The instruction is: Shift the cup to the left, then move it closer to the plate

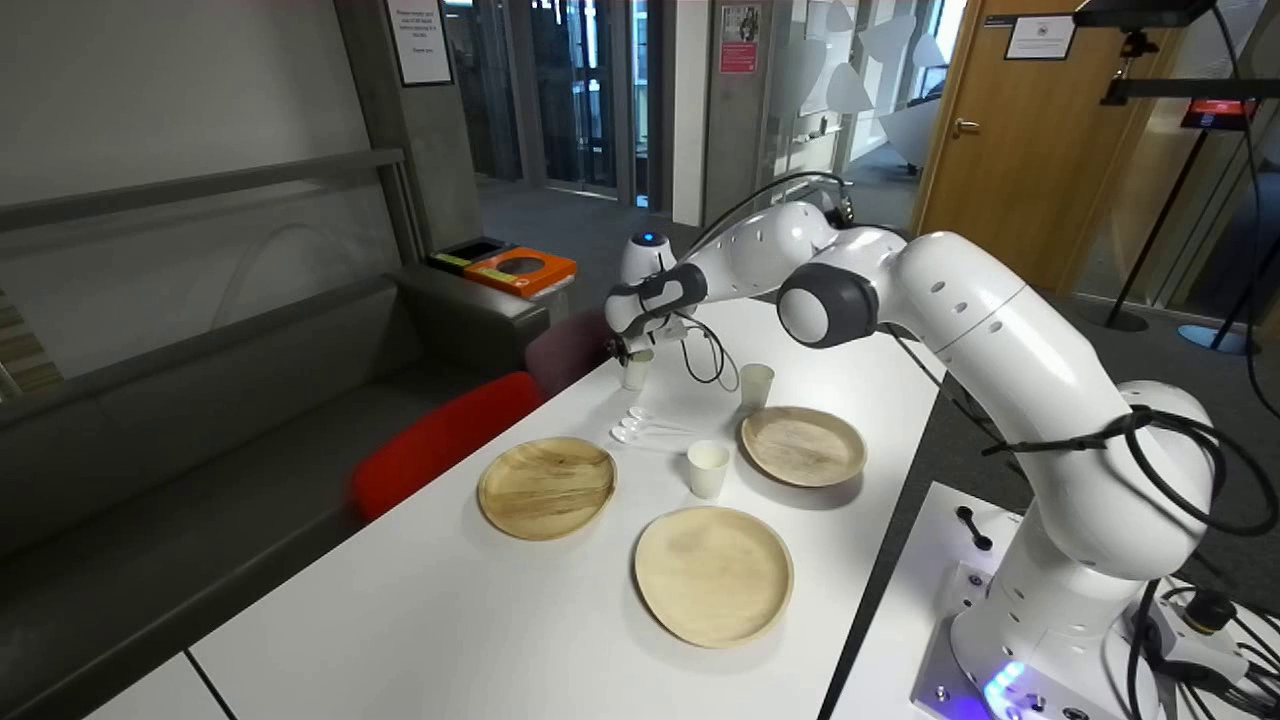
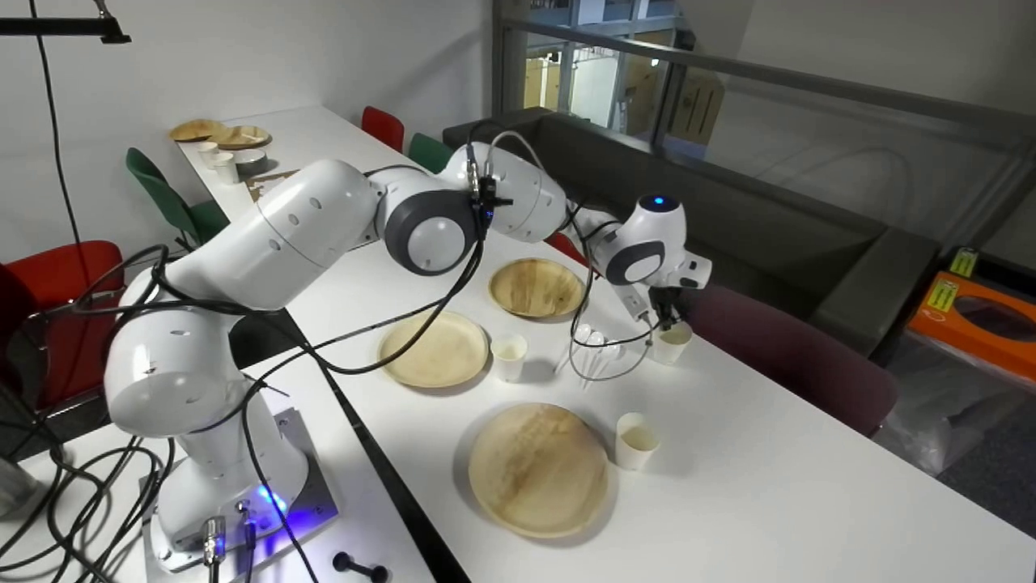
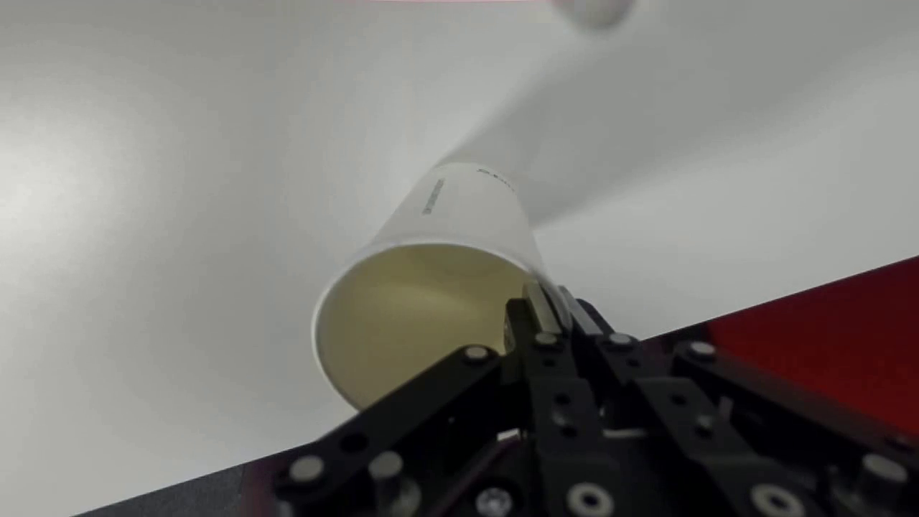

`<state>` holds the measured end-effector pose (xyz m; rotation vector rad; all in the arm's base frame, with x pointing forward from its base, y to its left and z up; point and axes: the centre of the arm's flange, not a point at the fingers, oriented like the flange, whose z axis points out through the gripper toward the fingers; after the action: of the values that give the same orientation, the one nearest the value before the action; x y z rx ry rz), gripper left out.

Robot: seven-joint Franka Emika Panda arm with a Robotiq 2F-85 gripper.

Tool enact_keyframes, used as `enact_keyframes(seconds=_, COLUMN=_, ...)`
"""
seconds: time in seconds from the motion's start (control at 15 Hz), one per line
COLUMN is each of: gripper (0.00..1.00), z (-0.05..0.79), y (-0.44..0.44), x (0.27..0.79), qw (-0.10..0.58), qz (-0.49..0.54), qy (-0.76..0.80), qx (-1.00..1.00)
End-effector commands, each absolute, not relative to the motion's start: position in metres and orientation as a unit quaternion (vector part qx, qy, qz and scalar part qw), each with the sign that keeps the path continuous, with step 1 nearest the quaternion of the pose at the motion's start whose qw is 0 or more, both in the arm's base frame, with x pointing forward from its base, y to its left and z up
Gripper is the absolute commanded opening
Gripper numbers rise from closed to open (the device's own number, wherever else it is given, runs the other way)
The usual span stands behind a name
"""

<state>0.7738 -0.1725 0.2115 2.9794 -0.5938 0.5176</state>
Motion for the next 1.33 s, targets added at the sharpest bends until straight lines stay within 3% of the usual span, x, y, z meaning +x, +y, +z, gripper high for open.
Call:
enact_keyframes(seconds=0.0, gripper=0.01, z=0.226, y=-0.112, x=0.715, qw=0.071, qz=0.197, qy=-0.175, qx=0.962)
enact_keyframes(seconds=0.67, gripper=0.01, z=0.276, y=-0.042, x=0.670, qw=0.087, qz=0.270, qy=-0.111, qx=0.952)
enact_keyframes(seconds=1.27, gripper=0.01, z=0.333, y=-0.020, x=0.583, qw=0.087, qz=0.268, qy=-0.068, qx=0.957)
